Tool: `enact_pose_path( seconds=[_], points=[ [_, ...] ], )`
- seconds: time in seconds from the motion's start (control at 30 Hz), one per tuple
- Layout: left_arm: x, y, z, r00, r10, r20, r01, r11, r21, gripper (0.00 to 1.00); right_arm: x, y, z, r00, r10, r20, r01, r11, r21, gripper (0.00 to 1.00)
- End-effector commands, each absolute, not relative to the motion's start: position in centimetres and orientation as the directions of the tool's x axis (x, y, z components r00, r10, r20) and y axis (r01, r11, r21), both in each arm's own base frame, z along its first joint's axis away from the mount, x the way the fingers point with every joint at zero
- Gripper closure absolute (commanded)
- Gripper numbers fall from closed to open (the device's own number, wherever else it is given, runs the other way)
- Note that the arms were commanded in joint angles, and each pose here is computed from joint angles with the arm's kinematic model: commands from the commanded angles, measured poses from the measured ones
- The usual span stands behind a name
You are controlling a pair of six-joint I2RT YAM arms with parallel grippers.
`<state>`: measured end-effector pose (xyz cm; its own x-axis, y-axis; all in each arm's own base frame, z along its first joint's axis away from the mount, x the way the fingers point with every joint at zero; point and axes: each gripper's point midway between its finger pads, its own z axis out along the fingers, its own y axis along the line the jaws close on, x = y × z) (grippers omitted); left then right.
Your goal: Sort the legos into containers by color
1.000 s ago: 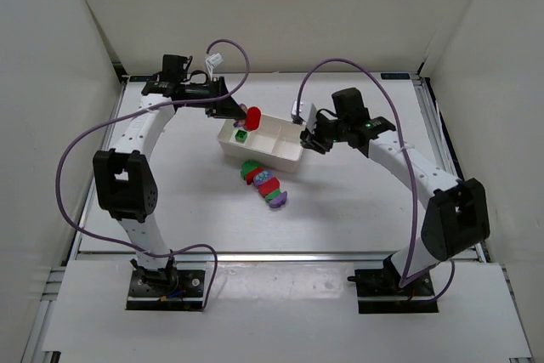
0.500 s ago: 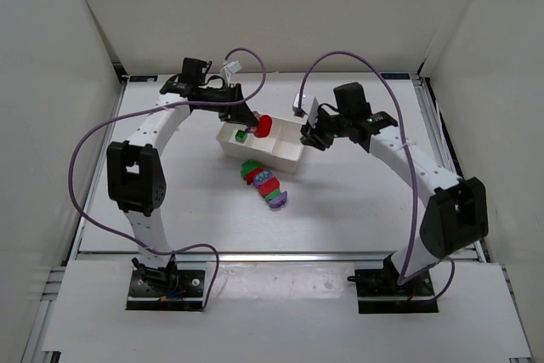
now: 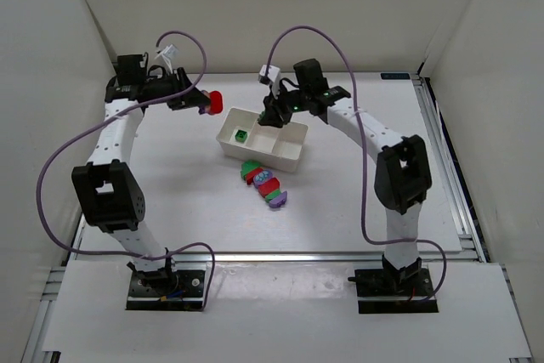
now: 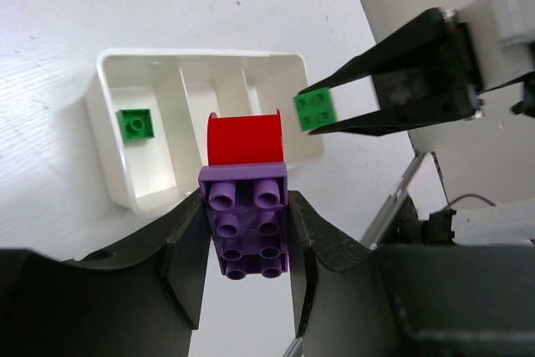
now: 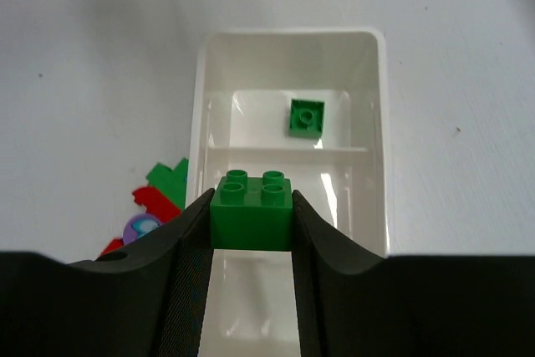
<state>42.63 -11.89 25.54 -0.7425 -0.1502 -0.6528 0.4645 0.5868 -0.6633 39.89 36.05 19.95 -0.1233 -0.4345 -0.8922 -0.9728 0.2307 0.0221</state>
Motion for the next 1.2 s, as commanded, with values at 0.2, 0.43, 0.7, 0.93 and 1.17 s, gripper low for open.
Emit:
enact_pose_path(
  seconds=[0.2,0.43,0.7,0.93,1.17],
  points=[
    [41.2,-9.5,27.9,-0.685,-0.201,-0.701,0.453,0.636,-0.625,0.89,42.8,42.3,19.4,-0.227,-0.317,-0.921,-0.961,0.228,0.158,1.00],
    [41.0,-9.1,27.4,-0.692,-0.207,-0.692,0.438,0.642,-0.630,0.88,44.4,44.6,16.6,-0.229,-0.328,-0.917,-0.960,0.233,0.156,0.98],
    [41.1,-9.0,27.0,-0.698,-0.209,-0.685,0.431,0.641,-0.635,0.88,44.4,46.3,14.3,-0.201,-0.367,-0.908,-0.970,0.202,0.133,0.52],
    [41.3,-9.1,26.7,-0.709,-0.206,-0.675,0.435,0.625,-0.648,0.86,44.8,46.6,14.6,-0.182,-0.372,-0.910,-0.971,0.216,0.105,0.29],
    [41.1,-10.0,27.2,-0.710,-0.180,-0.681,0.500,0.553,-0.667,0.83,42.7,44.1,18.6,-0.027,-0.389,-0.921,-0.993,0.116,-0.020,0.23]
  ],
)
